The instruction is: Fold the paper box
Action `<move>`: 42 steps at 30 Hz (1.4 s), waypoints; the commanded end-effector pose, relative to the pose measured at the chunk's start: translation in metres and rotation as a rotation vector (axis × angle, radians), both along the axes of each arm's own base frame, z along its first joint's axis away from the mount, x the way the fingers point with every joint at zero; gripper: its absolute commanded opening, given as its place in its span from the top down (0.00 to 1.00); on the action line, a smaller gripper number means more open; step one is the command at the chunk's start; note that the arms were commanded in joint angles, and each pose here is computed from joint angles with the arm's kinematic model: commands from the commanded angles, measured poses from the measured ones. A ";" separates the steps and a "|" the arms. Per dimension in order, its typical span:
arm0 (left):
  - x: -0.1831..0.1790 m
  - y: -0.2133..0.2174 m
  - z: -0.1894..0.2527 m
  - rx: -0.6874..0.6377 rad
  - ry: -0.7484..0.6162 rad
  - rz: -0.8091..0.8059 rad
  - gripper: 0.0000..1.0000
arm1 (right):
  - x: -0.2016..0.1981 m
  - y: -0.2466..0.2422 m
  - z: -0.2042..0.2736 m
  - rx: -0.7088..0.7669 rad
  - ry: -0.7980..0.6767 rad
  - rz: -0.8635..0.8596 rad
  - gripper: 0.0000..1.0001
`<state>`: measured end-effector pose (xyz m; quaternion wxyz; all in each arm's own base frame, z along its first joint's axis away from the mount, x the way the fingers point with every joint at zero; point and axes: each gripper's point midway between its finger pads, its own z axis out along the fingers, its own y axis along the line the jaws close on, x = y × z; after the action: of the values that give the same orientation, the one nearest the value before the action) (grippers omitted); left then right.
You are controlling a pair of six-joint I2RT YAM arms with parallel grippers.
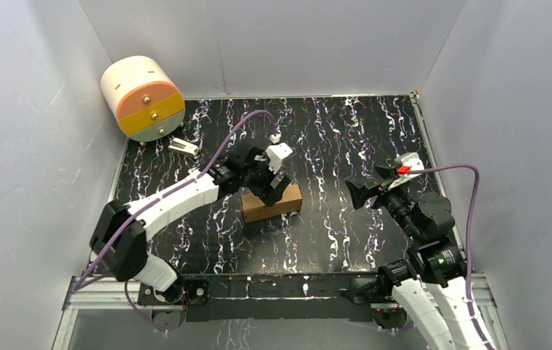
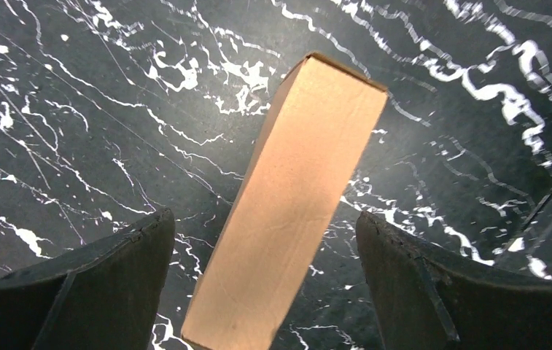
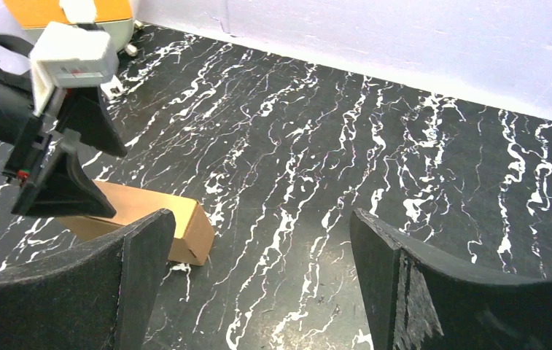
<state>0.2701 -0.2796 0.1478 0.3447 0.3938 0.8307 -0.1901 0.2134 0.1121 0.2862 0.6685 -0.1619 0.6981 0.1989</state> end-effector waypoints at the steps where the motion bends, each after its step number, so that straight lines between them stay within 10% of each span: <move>1: 0.008 -0.006 -0.004 0.092 -0.049 -0.082 0.09 | 0.006 -0.006 0.006 -0.030 -0.040 -0.033 0.01; 10: -0.003 -0.018 -0.046 0.223 0.029 -0.182 0.18 | 0.007 0.000 0.004 -0.039 -0.037 0.001 0.01; 22: 0.023 -0.019 -0.026 0.385 -0.233 -0.208 0.68 | 0.006 -0.003 0.006 -0.034 -0.048 -0.014 0.01; 34: 0.075 -0.043 -0.013 0.510 -0.844 -0.337 0.63 | 0.002 -0.005 0.010 -0.022 -0.065 -0.019 0.01; 42: 0.061 -0.043 -0.060 0.543 -0.871 -0.415 0.54 | 0.002 -0.008 0.011 -0.023 -0.070 -0.032 0.01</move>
<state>0.3314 -0.3110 0.0782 0.4622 0.6701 0.5631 0.1421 0.2143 0.1087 0.2846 0.6733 -0.1702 0.6958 0.1830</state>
